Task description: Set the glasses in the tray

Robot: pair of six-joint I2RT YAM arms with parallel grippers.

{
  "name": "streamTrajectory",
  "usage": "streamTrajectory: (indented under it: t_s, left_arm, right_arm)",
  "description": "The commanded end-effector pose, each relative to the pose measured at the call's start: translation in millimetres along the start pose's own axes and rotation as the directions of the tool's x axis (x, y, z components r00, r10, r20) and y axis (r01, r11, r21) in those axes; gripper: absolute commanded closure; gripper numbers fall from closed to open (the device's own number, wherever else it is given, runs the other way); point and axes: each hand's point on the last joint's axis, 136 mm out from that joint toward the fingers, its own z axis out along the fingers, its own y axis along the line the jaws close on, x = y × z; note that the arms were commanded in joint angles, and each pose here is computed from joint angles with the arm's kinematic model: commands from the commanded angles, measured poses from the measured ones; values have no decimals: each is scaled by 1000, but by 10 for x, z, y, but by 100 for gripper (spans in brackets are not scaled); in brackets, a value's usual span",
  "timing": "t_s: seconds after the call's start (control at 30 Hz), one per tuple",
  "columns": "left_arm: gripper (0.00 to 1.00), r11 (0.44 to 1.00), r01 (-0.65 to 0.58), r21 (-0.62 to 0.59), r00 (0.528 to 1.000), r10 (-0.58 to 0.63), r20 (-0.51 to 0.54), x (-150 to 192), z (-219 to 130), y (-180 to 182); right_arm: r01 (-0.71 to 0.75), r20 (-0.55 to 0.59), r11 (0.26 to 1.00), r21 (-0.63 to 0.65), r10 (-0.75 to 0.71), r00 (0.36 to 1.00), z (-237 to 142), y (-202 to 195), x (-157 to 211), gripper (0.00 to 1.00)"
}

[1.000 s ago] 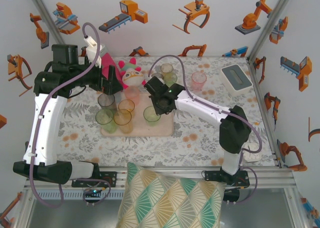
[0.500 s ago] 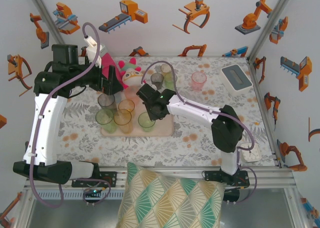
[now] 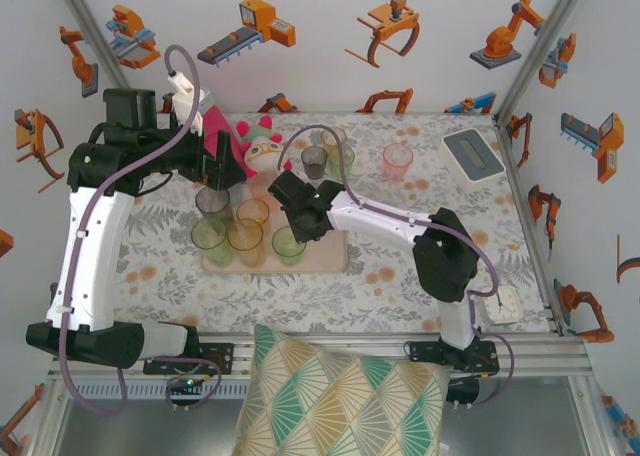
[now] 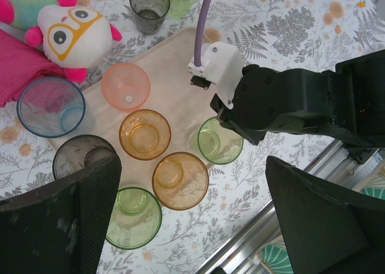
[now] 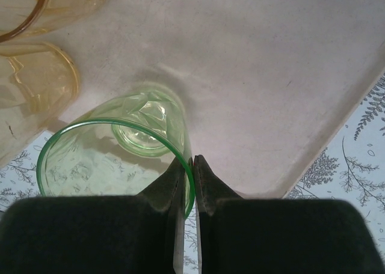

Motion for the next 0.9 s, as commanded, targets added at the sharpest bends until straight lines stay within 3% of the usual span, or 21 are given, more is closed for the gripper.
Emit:
streamTrajectory:
  t_s: [0.0, 0.87]
  left_arm:
    - [3, 1000, -4, 15, 1000, 4, 19, -28, -43, -44]
    - [3, 1000, -9, 12, 1000, 9, 27, -40, -68, -52]
  right_arm:
    - [-23, 32, 999, -25, 24, 999, -67, 104, -99, 87]
    - [-16, 16, 1000, -5, 16, 1000, -35, 61, -25, 80]
